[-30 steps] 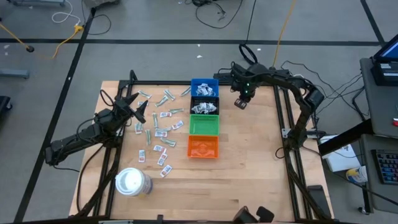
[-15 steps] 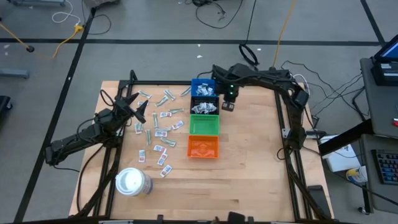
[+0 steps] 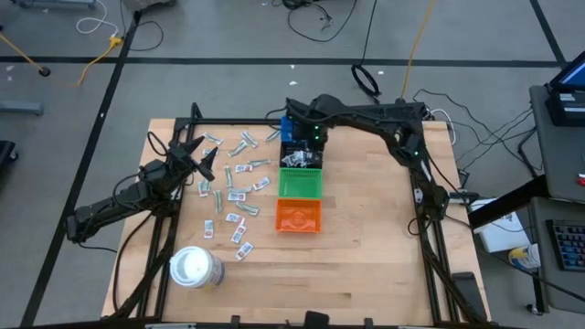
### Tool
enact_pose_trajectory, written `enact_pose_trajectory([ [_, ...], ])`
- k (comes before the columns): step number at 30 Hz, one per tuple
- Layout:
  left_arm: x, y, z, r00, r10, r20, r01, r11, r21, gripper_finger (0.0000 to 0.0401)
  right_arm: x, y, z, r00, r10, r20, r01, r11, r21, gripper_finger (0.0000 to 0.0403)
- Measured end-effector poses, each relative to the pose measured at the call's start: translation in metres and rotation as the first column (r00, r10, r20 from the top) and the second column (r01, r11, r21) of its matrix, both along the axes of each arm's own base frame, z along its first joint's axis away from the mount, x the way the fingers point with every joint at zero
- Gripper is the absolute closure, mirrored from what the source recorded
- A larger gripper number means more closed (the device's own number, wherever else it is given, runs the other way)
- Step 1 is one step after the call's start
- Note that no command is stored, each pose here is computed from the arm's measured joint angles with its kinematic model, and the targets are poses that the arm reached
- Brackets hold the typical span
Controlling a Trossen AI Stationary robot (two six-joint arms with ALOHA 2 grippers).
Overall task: Pick & Place First Aid Supplies
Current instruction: Put the black towelette pack into the black bin
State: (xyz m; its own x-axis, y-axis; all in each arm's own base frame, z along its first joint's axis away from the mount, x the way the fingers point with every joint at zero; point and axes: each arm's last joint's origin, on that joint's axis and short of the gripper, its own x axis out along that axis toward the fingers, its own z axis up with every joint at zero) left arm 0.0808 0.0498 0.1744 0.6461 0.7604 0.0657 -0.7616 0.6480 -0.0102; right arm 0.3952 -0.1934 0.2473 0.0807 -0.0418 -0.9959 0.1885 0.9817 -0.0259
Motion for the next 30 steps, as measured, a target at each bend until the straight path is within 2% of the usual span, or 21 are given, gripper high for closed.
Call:
enact_pose_trajectory([
  [6, 0.000, 0.000, 0.000, 1.000, 0.000, 0.000, 0.000, 1.000, 0.000, 0.0095, 0.019, 0.001, -0.020, 0.998, 0.024, 0.056, -0.023, 0.999, -0.025, 0.0394],
  [14, 0.000, 0.000, 0.000, 1.000, 0.000, 0.000, 0.000, 1.000, 0.000, 0.0096, 0.043, 0.000, -0.029, 0.972, 0.058, 0.227, -0.034, 0.993, -0.110, 0.0394],
  [20, 0.000, 0.000, 0.000, 1.000, 0.000, 0.000, 0.000, 1.000, 0.000, 0.0095, 0.047, 0.006, -0.032, 0.968, 0.097, 0.230, -0.070, 0.990, -0.123, 0.0390],
  [24, 0.000, 0.000, 0.000, 1.000, 0.000, 0.000, 0.000, 1.000, 0.000, 0.0095, 0.047, 0.007, -0.032, 0.971, 0.044, 0.235, -0.020, 0.995, -0.102, 0.0350],
  [30, 0.000, 0.000, 0.000, 1.000, 0.000, 0.000, 0.000, 1.000, 0.000, 0.0096, 0.046, 0.007, -0.027, 0.963, -0.062, 0.261, 0.084, 0.994, -0.075, 0.0245],
])
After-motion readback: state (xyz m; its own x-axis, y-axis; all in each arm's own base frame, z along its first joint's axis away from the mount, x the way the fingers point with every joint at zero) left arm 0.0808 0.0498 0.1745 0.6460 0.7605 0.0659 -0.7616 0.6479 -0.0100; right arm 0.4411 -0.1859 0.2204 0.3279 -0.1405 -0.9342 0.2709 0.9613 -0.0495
